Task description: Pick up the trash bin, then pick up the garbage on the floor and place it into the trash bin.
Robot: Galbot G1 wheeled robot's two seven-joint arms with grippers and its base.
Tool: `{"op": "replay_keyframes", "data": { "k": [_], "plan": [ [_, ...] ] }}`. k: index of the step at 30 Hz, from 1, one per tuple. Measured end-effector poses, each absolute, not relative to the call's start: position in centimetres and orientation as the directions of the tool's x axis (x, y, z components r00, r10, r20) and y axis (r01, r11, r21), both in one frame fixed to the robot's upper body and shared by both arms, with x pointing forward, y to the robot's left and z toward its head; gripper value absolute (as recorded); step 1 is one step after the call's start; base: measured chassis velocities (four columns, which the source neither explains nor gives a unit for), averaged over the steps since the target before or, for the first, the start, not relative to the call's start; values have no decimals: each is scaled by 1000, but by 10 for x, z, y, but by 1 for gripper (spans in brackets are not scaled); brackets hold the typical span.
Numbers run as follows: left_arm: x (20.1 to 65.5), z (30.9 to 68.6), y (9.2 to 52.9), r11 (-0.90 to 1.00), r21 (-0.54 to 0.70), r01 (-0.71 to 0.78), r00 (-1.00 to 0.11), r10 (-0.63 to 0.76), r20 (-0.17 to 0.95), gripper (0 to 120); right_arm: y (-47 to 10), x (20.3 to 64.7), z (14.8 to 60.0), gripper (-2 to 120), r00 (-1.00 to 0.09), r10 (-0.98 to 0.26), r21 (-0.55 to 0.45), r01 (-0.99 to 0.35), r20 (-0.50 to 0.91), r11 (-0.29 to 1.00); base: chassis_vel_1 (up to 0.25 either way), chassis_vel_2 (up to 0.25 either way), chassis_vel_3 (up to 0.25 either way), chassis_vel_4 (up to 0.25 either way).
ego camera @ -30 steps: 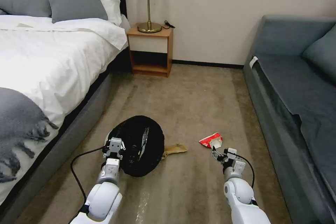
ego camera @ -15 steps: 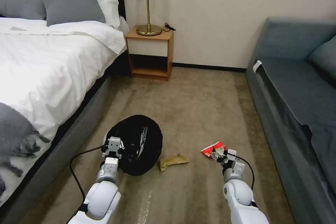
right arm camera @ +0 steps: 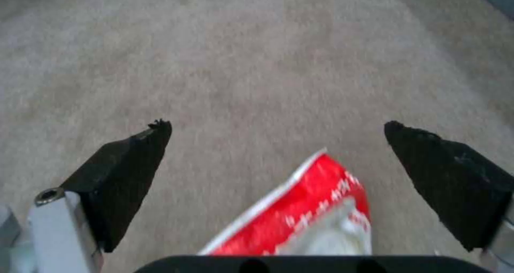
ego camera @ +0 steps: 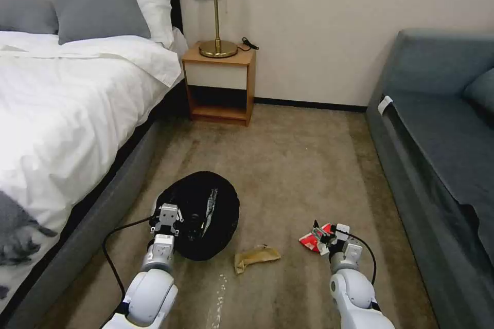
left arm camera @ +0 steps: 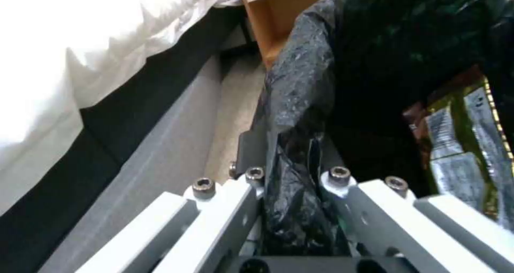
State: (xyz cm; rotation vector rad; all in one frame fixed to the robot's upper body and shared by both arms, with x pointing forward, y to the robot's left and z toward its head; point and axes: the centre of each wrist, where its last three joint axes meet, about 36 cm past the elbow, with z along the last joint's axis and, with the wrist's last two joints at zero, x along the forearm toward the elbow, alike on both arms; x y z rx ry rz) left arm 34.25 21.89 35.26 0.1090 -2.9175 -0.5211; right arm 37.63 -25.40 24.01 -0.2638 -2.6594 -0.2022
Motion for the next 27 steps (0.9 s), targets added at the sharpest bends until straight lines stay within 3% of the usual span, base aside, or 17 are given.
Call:
{"op": "replay_keyframes", "data": {
  "k": [12,21,27],
  "plan": [
    [341,354,216,937,347,-40,-983,-100,155,4,-258,373,244,100,-889,133,88,189,438,978,-120,119,125,-112],
    [340,354,220,932,360,-46,-982,-108,154,4,-258,386,261,100,-895,-49,61,-24,442,998,-61,51,49,-61],
    [338,359,221,926,374,-56,-983,-116,140,4,-238,417,287,100,-836,-237,73,-232,495,970,0,0,0,0]
  ]
}}
